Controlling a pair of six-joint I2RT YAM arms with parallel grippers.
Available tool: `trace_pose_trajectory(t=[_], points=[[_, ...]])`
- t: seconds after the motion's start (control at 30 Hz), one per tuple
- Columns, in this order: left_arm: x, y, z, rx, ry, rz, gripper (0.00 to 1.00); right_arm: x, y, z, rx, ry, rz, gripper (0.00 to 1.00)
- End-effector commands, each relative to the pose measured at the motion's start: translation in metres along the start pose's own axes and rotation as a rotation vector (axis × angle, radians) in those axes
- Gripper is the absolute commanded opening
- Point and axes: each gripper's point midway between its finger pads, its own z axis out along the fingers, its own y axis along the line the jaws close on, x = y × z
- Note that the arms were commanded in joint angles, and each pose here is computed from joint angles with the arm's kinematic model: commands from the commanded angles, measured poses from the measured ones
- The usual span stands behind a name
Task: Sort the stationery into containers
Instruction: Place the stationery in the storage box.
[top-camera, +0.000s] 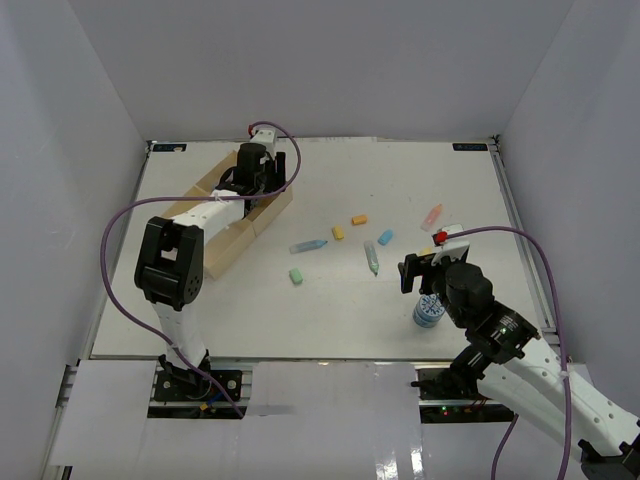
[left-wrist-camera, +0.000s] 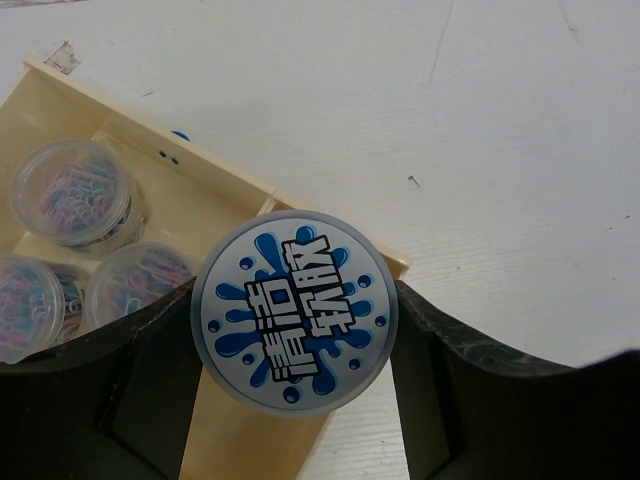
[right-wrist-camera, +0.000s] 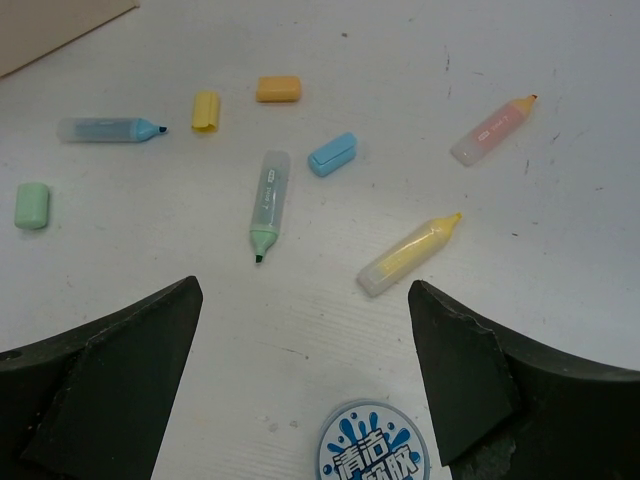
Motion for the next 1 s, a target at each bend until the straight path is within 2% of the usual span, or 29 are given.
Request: trace_pose_trajectory(t=[0.0, 0.23, 0.4, 0.77, 0.97], points=[[-0.034, -0.004, -0.010, 0.025, -0.081, -0.025, 0.55, -0.003, 0.000, 0.002, 0.005, -0.008, 0.008, 0.90], [-0.027, -0.005, -0.006, 0.031, -0.064, -0.025, 0.55, -0.004, -0.001, 0.001, 0.006, -0.016, 0.014, 0.90], [-0.022, -0.005, 0.002, 0.026, -0.054, -0.019, 0.60, -0.002, 0.000, 0.002, 0.003, -0.007, 0.010, 0.90], [-0.009, -0.005, 0.017, 0.022, -0.036, -0.014, 0.74, -0.002, 0.001, 0.002, 0.000, -0.007, 0.013, 0.90], [-0.005, -0.006, 0.019, 0.023, -0.031, -0.013, 0.86, -0.002, 0.001, 0.002, 0.000, -0.007, 0.013, 0.90]])
